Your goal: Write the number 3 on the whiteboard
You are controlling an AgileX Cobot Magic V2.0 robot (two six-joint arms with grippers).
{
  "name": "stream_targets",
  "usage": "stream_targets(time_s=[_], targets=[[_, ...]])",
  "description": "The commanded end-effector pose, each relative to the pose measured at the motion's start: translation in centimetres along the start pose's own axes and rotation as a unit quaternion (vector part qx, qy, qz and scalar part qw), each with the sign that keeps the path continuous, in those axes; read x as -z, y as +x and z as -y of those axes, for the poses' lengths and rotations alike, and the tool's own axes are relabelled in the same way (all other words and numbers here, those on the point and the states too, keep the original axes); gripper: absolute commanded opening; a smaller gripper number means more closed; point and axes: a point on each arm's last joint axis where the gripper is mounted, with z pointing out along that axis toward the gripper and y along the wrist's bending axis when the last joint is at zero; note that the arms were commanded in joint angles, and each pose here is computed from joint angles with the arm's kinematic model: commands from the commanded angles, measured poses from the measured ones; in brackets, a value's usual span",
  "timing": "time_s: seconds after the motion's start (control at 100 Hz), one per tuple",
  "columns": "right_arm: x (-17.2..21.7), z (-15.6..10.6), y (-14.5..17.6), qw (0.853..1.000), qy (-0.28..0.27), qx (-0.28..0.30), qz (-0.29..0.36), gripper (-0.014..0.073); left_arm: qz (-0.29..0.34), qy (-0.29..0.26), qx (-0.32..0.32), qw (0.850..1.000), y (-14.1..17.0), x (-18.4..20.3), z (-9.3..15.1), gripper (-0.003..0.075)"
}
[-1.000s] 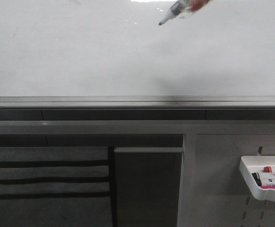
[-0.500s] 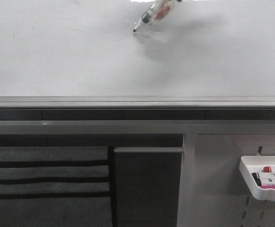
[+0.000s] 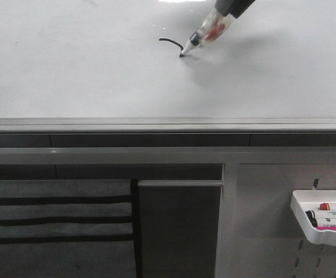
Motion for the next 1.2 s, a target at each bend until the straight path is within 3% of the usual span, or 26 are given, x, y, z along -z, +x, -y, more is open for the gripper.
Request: stream_targets(time_s=[0.0, 0.2, 0.3, 0.55, 0.69, 0.82, 0.94, 1.04, 1.19], targets=[[0.4, -0.4, -1.5, 0.996, 0.035, 0.020, 0.080, 0.0001, 0.040, -0.017, 0.013, 0.999, -1.3, 0.3, -0.3, 0.0349], [2.2, 0.1, -0.2, 0.998, 0.034, 0.004, 0.047, 0.0001, 0.038, -0.019, 0.007, 0.999, -1.3, 0.3, -0.4, 0.0349], [1.3, -0.4, 1.5, 1.000, 0.021, 0.005, 0.023, 0.0001, 0.038, -0.019, 0.007, 0.999, -1.3, 0.3, -0.4, 0.0349], [-3.1, -3.7, 0.2, 0.996, -0.009, 0.029, 0.089, 0.0001, 0.039, -0.020, 0.007, 0.999, -1.3, 0.3, -0.4, 0.0349], [-0.8, -4.7, 0.3, 0.995, -0.029, 0.048, 0.086, 0.0001, 0.037, -0.019, 0.007, 0.999, -1.3, 0.3, -0.4, 0.0349], [3.0, -6.4, 2.5, 0.989, -0.057, 0.094, 0.095, 0.0001, 0.021, -0.006, -0.006, 1.000, -1.0, 0.3, -0.1, 0.0349], [5.3, -7.8, 5.9, 0.979, -0.082, 0.164, 0.089, 0.0001, 0.011, 0.040, -0.052, 0.998, -0.9, 0.3, 1.1, 0.0349], [6.3, -8.7, 8.7, 0.961, -0.096, 0.249, 0.077, 0.0001, 0.004, 0.106, -0.104, 0.989, -1.4, 0.2, 2.8, 0.0349], [7.4, -9.1, 10.2, 0.952, -0.089, 0.279, 0.088, 0.0001, -0.022, 0.194, -0.162, 0.967, -2.3, -0.7, 5.2, 0.0349]])
